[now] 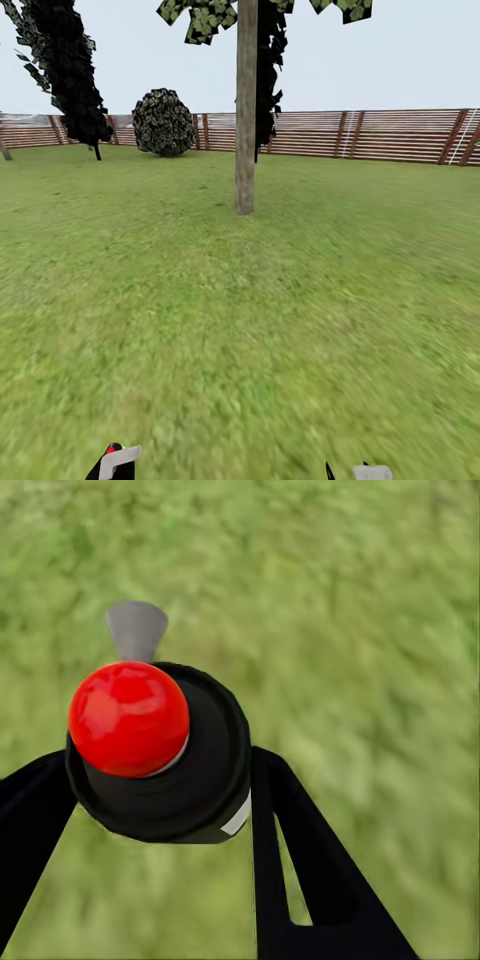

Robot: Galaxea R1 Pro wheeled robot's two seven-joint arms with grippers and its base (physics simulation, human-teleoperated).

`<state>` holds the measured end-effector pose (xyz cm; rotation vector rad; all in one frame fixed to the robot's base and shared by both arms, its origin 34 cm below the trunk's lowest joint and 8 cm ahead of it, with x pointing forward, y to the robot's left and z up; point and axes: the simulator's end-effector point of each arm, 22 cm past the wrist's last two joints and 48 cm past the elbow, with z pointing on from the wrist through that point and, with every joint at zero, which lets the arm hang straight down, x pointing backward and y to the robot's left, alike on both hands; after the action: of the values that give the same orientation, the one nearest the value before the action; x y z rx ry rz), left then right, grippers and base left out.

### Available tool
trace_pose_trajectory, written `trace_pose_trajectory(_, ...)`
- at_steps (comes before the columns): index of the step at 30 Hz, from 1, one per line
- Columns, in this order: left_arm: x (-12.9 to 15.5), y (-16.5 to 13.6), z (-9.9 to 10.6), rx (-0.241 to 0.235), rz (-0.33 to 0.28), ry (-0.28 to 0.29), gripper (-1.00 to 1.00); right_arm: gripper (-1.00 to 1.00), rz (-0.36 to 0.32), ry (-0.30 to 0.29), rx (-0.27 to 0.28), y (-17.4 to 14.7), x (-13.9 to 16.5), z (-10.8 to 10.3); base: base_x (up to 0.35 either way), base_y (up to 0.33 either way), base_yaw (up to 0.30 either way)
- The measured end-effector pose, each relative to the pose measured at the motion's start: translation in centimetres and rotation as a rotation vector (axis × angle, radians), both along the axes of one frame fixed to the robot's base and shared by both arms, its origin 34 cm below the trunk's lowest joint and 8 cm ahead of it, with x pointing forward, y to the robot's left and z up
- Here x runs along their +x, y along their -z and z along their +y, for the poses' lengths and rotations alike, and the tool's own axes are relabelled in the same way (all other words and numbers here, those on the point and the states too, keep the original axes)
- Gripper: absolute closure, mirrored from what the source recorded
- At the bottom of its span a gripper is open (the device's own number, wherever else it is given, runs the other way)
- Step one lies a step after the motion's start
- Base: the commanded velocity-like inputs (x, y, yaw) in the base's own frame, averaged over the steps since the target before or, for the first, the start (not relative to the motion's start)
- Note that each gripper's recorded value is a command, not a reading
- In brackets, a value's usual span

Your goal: In the garden, pick up the pesticide atomizer on the floor and spray pesticide onto both trees until each tree trunk is fully covered.

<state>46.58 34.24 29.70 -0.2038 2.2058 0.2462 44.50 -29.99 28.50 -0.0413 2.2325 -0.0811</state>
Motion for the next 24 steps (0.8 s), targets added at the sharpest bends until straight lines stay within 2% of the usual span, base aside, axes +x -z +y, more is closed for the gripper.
trace_pose_trajectory(24,-0.39,0.52,0.00,0.000,0.014,0.000,1.00,-1.00,0.014,0.000,-0.001,0.49,-0.41,-0.02,0.334,0.000,0.000)
